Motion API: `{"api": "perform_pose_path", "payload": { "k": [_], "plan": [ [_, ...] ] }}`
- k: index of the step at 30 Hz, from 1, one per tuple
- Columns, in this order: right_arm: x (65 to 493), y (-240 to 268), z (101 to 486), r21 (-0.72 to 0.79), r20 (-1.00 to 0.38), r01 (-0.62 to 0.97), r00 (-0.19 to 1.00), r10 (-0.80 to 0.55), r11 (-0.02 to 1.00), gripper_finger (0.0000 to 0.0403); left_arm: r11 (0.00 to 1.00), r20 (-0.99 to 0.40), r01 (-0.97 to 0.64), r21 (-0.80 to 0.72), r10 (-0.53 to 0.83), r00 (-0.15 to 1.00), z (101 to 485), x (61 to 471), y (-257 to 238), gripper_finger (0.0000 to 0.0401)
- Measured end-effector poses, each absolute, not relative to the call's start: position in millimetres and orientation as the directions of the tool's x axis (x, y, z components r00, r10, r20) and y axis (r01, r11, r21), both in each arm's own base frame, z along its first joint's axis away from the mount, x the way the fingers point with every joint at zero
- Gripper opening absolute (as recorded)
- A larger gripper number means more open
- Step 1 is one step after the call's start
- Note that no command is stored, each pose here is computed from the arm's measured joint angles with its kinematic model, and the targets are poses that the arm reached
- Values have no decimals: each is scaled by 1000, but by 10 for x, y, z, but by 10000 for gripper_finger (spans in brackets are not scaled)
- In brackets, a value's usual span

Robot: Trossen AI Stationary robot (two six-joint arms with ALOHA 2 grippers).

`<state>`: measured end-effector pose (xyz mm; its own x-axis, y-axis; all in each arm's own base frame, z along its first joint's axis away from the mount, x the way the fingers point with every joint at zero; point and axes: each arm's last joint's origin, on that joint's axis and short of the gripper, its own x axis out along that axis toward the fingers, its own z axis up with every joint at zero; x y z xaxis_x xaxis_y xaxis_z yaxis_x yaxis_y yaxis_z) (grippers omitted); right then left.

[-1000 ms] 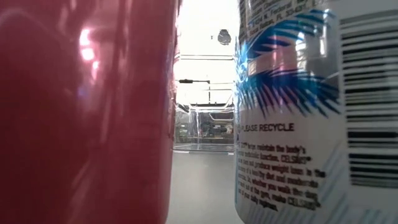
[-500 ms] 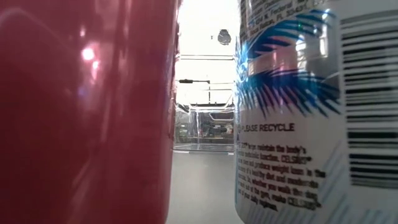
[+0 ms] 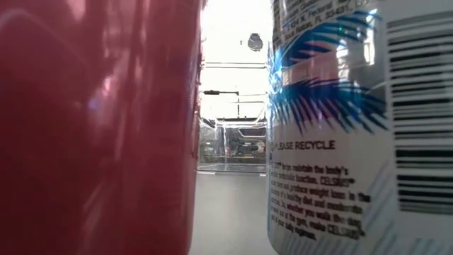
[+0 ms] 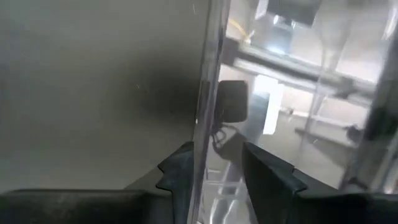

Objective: Sort soda cans
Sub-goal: Move the right transparent bin to the center of the table

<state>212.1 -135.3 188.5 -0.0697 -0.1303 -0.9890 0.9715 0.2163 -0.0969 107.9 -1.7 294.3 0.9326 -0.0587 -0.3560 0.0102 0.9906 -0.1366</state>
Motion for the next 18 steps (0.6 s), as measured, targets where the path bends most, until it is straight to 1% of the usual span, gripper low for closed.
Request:
{"api": "perform_pose_path", "payload": {
  "k": [3,6,7,10,14,18],
  "plan": [
    [2082,-1276,1766,-93,-993,979,-78,-91,183,90,991,-356,10,-137,-59,933,2943,1079,-17,129],
    [2135,-1160,1714,-60,-997,982,-48,-66,179,28,991,-356,10,-136,-58,933,2943,1079,-17,129],
    [2172,-1117,1712,-46,-997,982,-34,-69,181,15,991,-356,10,-137,-59,933,2943,1079,-17,129],
    [2338,-965,1752,27,-995,987,42,-94,158,9,991,-356,10,-137,-58,933,2943,1079,-17,129],
    [2487,-697,1787,79,-990,988,93,-102,133,3,987,-356,0,-162,-58,933,2943,1079,-17,129],
    [2602,-457,1801,154,-982,986,160,-103,68,3,987,-356,0,-161,-58,933,2943,1079,-17,129]
  ]
}}
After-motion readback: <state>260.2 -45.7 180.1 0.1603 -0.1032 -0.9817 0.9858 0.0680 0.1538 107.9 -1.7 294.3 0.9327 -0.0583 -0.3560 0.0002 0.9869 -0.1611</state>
